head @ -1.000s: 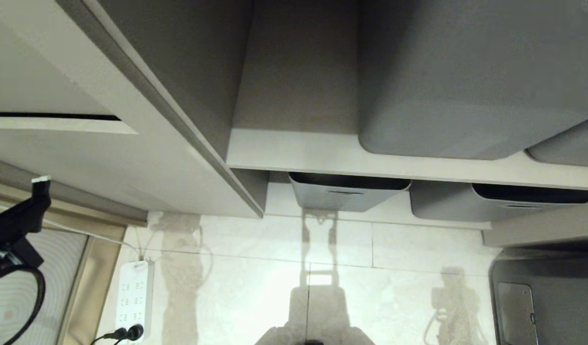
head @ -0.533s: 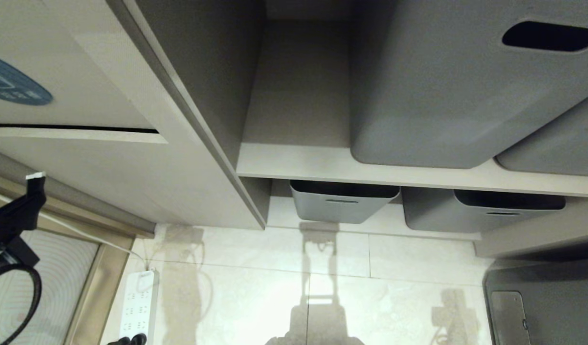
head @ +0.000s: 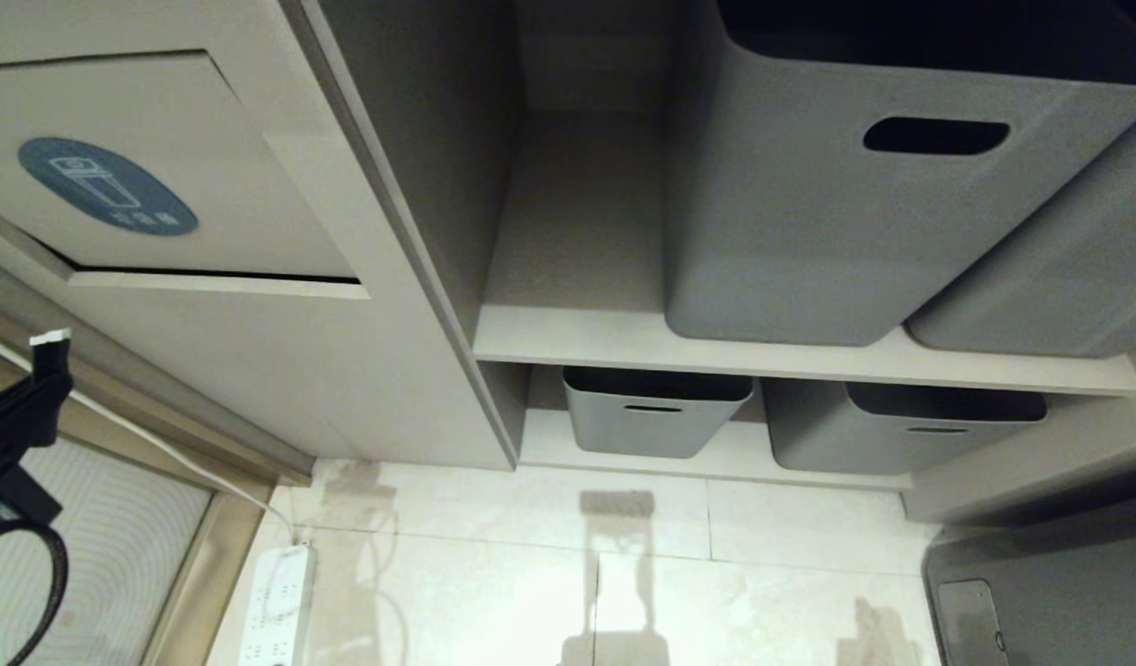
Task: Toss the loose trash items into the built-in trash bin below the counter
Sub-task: Put the garbage in the trash can
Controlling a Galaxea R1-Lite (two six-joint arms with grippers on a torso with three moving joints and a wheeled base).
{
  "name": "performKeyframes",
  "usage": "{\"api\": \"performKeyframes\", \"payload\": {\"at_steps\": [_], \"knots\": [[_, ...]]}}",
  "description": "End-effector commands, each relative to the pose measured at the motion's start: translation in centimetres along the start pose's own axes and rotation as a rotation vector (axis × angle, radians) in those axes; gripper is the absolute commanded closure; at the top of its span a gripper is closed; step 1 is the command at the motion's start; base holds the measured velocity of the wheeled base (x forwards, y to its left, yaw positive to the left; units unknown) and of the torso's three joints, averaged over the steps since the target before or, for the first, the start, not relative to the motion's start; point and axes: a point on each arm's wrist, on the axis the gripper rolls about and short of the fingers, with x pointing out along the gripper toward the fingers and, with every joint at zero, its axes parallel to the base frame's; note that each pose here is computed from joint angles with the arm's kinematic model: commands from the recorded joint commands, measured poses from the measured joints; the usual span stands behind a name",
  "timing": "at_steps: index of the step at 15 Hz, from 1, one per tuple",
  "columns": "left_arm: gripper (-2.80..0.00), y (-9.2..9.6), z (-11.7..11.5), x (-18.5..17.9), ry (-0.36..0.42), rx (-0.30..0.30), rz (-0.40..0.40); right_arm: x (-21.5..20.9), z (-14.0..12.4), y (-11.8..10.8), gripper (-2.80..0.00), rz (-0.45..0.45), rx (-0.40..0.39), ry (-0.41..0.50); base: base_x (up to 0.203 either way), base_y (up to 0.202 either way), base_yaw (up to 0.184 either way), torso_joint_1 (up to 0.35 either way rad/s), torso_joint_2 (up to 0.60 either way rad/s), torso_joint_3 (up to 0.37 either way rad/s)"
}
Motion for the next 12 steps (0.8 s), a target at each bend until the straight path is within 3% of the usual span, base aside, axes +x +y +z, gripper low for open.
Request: {"api": "performKeyframes", "payload": {"at_steps": [1,7,9,12], "knots": [[0.0,-0.1,-0.1,-0.2,-0.004,0.002,-0.004,0.0,0.0,0.0,0.0,0.001,0.0,0.002,0.0,0.0,0.0,0.002,0.0,0.205],[0.0,-0.2,-0.9,0.0,0.03,-0.028,-0.023,0.0,0.0,0.0,0.0,0.0,0.0,0.002,0.0,0.0,0.0,0.005,0.0,0.19],[0.0,0.4,-1.3,1.9,0.059,-0.076,-0.023,0.0,0.0,0.0,0.0,0.001,0.0,0.002,0.0,0.0,0.0,0.002,0.0,0.051],[0.0,2.0,-2.4,6.8,0.046,-0.091,-0.021,0.0,0.0,0.0,0.0,0.001,0.0,0.002,0.0,0.0,0.0,0.002,0.0,0.015]]}}
